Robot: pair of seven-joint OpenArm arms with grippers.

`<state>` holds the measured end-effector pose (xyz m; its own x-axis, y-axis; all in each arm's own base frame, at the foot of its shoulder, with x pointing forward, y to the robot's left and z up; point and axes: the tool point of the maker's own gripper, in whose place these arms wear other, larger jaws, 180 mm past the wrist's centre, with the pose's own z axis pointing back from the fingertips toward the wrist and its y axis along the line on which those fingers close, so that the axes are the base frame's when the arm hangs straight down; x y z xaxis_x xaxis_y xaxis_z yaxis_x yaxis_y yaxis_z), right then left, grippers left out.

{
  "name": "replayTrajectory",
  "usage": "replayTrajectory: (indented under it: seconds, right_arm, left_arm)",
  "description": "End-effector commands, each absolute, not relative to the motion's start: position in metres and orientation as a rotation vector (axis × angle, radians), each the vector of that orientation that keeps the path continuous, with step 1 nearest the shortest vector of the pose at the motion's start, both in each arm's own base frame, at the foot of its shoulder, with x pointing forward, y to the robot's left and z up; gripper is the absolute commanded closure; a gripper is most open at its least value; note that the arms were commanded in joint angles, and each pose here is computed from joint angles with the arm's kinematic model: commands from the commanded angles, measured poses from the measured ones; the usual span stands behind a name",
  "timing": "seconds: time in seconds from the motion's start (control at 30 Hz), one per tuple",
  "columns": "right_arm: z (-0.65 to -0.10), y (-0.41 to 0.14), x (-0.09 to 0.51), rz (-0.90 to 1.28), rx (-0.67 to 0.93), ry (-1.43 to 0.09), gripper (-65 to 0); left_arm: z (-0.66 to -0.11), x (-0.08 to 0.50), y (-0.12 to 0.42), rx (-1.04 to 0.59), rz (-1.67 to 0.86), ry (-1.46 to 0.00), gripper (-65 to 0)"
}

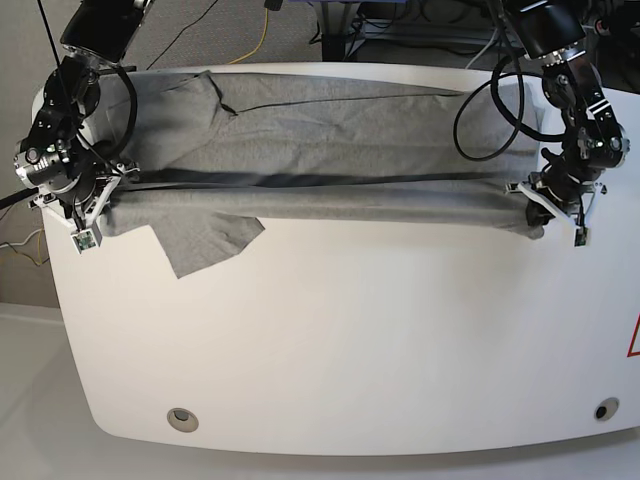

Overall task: Fold the T-shirt properly
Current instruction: 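Lift the hem with both grippers and carry it toward the shoulder edge, then lower the hem onto the shoulder edge with both grippers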

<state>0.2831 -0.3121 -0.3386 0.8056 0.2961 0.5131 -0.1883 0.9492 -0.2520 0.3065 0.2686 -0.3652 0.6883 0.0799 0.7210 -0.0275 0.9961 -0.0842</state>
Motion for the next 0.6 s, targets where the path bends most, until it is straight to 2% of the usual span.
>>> replayTrajectory:
  seconds: [0.0, 0.57]
  right_arm:
    - [-0.325, -0.327, 0.284, 0.256, -0.25, -0.594, 0.0]
    - [-0.332, -0.318, 0.254, 0.292, -0.269, -0.542, 0.0]
  left_arm:
    - [-0.353, 0.311, 0.275, -0.043, 0.056, -0.854, -2.6]
    - [-0.369, 0.282, 0.287, -0.017, 0.083, -0.796, -2.6]
